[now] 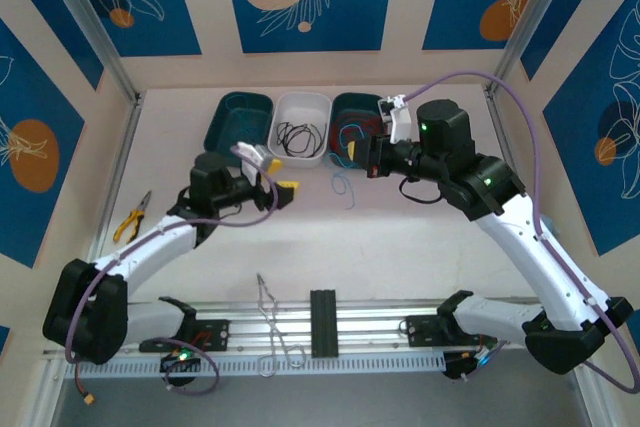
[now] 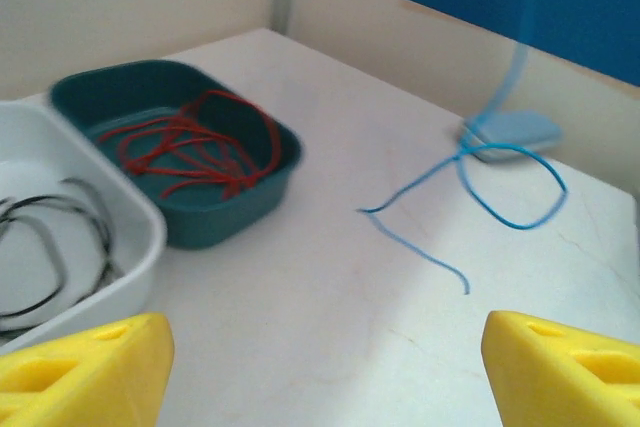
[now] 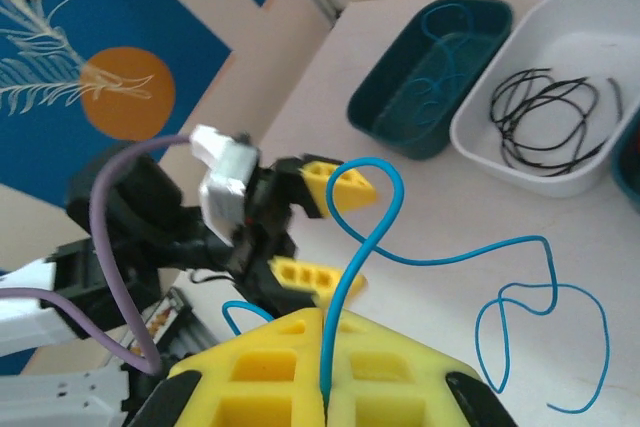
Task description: Untangle the cables
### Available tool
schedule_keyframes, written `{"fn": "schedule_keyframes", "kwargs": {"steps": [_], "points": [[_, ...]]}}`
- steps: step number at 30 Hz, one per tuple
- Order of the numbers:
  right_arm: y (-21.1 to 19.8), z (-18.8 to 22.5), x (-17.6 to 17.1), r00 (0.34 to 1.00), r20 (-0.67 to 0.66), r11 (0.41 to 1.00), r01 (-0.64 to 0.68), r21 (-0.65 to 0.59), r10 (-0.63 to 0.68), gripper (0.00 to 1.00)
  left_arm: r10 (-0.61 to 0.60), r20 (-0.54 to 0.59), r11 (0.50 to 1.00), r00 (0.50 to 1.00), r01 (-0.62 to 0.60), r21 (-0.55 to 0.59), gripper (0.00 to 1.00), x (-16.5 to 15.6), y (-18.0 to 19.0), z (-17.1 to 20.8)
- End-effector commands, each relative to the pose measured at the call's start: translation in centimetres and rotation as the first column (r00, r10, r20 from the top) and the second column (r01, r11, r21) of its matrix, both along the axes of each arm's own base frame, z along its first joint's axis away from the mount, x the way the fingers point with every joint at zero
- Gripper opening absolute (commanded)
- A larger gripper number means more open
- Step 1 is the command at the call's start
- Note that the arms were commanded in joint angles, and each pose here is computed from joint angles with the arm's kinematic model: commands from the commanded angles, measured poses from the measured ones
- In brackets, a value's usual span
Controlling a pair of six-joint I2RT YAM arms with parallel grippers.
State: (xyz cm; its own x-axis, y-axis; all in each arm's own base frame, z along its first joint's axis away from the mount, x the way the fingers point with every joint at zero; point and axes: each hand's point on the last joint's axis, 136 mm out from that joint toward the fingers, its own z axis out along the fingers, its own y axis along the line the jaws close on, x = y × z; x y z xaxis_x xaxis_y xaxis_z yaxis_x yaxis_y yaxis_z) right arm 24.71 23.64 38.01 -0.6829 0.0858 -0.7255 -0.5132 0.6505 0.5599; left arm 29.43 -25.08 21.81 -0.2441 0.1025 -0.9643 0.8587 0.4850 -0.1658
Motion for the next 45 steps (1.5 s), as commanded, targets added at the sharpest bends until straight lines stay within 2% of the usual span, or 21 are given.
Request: {"fn": "schedule_keyframes", "kwargs": {"steps": [1,9,17,21,30,35,38,41,45], "points": [[1.3,1.9,-1.2,0.994,0.018,0.992,-0.113,0.054,0.112,0.0,-0.089,0.193,0.996,0.977,0.089,0.007,0.81,-1.6,-1.5,1.2],[2.7,3.8,-2.6,0.975,0.022,0.965,-0.221,0.137,0.22,0.0,-0.174,0.234,0.983,0.957,0.183,-0.021,0.78,-1.4,-3.7,0.7],[2.5,4.6,-3.2,0.972,0.037,0.959,-0.234,0.159,0.231,0.0,-0.284,0.239,0.956,0.929,0.292,0.001,0.75,-2.9,-5.9,0.4],[2.6,4.6,-3.2,0.972,0.037,0.958,-0.236,0.163,0.233,0.0,-0.285,0.247,0.957,0.926,0.289,0.02,0.74,-2.6,-6.8,0.5],[2.7,5.4,-4.0,0.963,0.055,0.943,-0.271,0.191,0.265,0.0,-0.239,0.246,0.969,0.939,0.245,0.006,0.53,-0.8,-7.6,0.6],[2.2,5.3,-4.1,0.967,0.068,0.95,-0.254,0.181,0.245,0.0,-0.18,0.239,0.983,0.954,0.183,0.014,0.26,0.2,-7.3,0.5],[1.7,4.9,-3.8,0.974,0.065,0.959,-0.224,0.171,0.216,0.0,-0.132,0.242,0.991,0.961,0.136,-0.001,0.13,0.6,-6.8,1.2],[0.3,4.1,-2.8,0.991,0.065,0.982,-0.128,0.136,0.12,0.0,-0.032,0.232,0.999,0.972,0.031,0.007,0.0,1.6,-5.7,1.5],[-3.7,1.6,-0.7,0.991,0.049,0.992,0.119,0.039,-0.121,0.0,0.187,0.181,0.973,0.965,-0.208,0.102,0.0,3.7,-2.2,1.1]]}}
